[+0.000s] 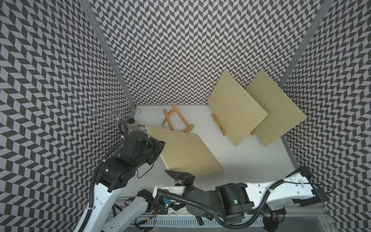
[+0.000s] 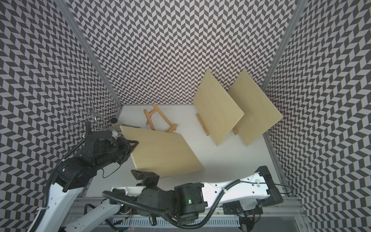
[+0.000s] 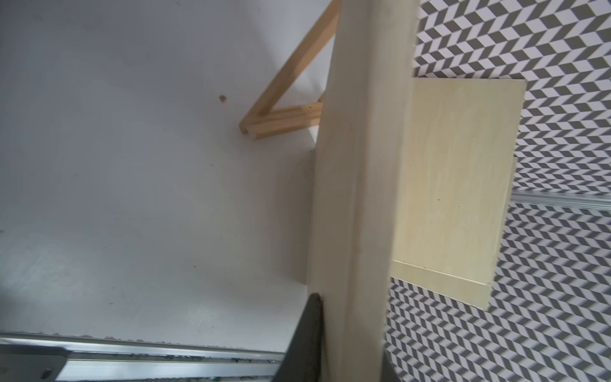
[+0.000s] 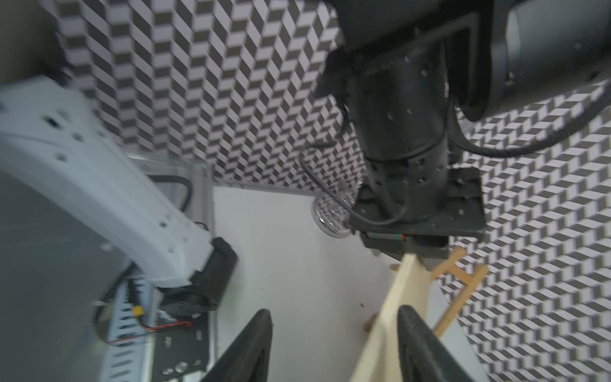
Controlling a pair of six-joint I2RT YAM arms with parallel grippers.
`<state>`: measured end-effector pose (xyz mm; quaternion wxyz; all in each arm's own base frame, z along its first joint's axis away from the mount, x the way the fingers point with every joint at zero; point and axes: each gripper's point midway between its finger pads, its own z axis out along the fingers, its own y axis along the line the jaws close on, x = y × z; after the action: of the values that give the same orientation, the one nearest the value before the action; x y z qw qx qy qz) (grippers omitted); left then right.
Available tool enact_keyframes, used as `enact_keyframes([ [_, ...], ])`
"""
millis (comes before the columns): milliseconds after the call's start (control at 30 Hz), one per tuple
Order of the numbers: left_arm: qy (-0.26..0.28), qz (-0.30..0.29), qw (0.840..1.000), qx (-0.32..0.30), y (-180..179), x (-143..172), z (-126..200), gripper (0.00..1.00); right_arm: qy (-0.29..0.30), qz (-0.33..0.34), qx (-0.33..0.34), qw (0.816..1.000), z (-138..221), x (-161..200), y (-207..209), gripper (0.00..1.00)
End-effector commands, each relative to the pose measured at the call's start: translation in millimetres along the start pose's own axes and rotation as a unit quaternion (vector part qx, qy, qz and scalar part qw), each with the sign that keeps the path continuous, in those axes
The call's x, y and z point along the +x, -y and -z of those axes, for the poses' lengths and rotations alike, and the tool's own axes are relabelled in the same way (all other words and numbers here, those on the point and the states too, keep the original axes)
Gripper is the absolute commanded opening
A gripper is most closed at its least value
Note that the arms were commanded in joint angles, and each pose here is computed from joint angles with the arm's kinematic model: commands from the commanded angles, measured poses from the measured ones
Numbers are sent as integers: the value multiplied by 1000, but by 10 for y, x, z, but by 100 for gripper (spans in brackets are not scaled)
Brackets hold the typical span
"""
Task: Assemble the easel
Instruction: Place the drawing board on the easel.
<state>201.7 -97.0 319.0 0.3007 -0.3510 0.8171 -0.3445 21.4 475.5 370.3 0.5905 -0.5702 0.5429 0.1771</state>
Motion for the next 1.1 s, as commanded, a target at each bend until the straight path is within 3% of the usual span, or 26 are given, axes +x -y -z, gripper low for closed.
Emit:
enact_keyframes([
  [0, 38, 11, 993, 107, 472, -169, 214, 0, 85, -54, -50, 994, 179, -413, -5, 67],
  [200, 29, -36, 993, 105, 514, -136, 164, 0, 121, -86, -19, 989, 520, -550, 429, 73],
  [400, 29, -181, 976, 115, 722, -129, 285, 0, 154, -191, 81, 966, 1049, -536, 1483, 75],
  [533, 35, -261, 953, 147, 909, -112, 382, 0, 170, -246, 140, 944, 1286, -214, 2034, 76],
  [633, 82, -298, 930, 199, 992, -147, 499, 0, 158, -267, 170, 935, 1308, 70, 2222, 76],
  [833, 174, -347, 893, 228, 1008, -293, 498, 0, 107, -268, 186, 939, 1062, 417, 2313, 78],
  [933, 205, -357, 878, 245, 1020, -328, 429, 0, 87, -254, 179, 947, 921, 470, 2274, 78],
  [1067, 278, -367, 846, 269, 1029, -439, 488, 0, 85, -253, 188, 945, 889, 493, 2329, 78],
])
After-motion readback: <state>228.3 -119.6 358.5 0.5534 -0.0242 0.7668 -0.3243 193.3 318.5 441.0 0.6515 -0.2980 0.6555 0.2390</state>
